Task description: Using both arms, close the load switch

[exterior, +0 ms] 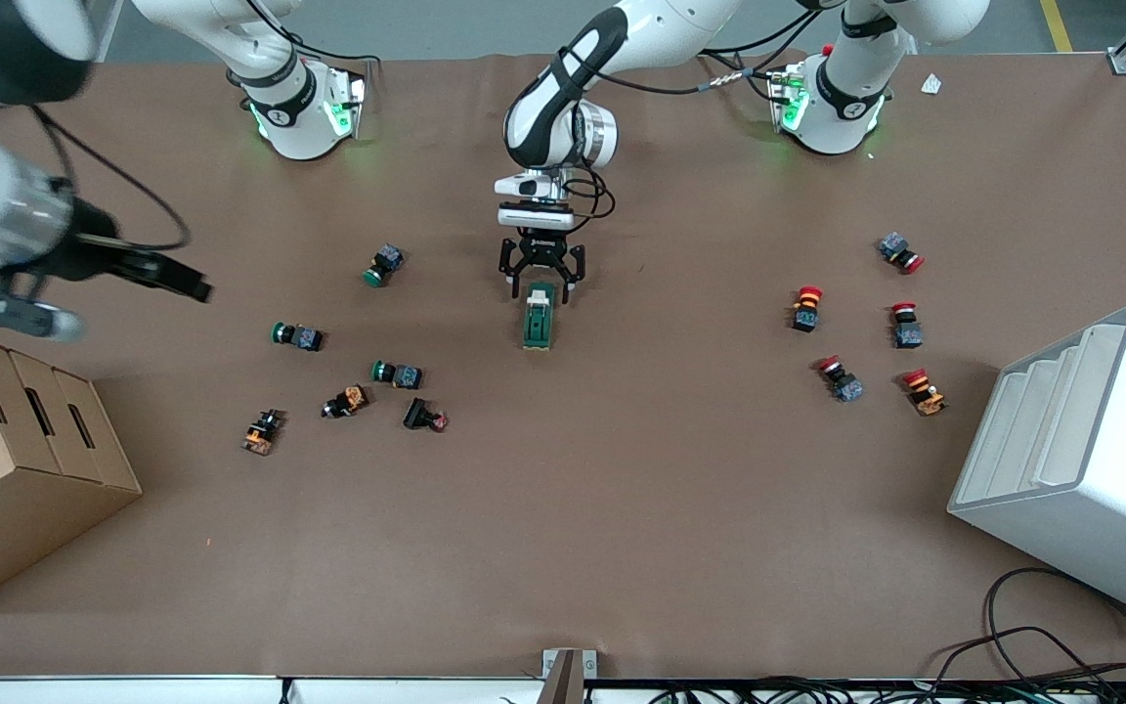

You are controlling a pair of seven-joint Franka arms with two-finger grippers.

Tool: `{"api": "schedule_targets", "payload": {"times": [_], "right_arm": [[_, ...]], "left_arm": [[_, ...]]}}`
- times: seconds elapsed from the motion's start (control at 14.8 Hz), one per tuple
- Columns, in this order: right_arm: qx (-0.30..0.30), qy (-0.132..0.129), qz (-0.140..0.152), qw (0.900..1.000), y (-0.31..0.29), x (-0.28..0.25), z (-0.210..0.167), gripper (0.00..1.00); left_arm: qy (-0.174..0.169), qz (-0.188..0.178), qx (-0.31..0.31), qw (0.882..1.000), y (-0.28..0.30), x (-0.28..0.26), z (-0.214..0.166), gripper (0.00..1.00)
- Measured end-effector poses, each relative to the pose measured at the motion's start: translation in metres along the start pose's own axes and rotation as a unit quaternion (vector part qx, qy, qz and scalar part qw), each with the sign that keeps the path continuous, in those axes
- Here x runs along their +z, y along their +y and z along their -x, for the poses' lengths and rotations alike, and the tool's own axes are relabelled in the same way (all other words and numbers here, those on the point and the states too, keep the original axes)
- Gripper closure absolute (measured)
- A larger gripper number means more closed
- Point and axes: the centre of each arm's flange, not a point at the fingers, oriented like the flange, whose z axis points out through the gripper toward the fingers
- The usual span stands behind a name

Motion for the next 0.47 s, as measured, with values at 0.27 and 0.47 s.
{"api": "schedule_targets", "payload": {"times": [0.27,0.47], "right_arm": [[0.038,-0.019,-0.016,0.999,-0.048,0.041,0.003,0.00],[0.060,-0.016,-0.016,0.998,-0.087,0.091,0.008,0.00]], "left_arm": [[0.014,0.022,-0.017,1.000,-0.007,0.010,0.020,0.02],[0.020,0.022,-0.016,0.999,-0.008,0.011,0.025,0.02]]}}
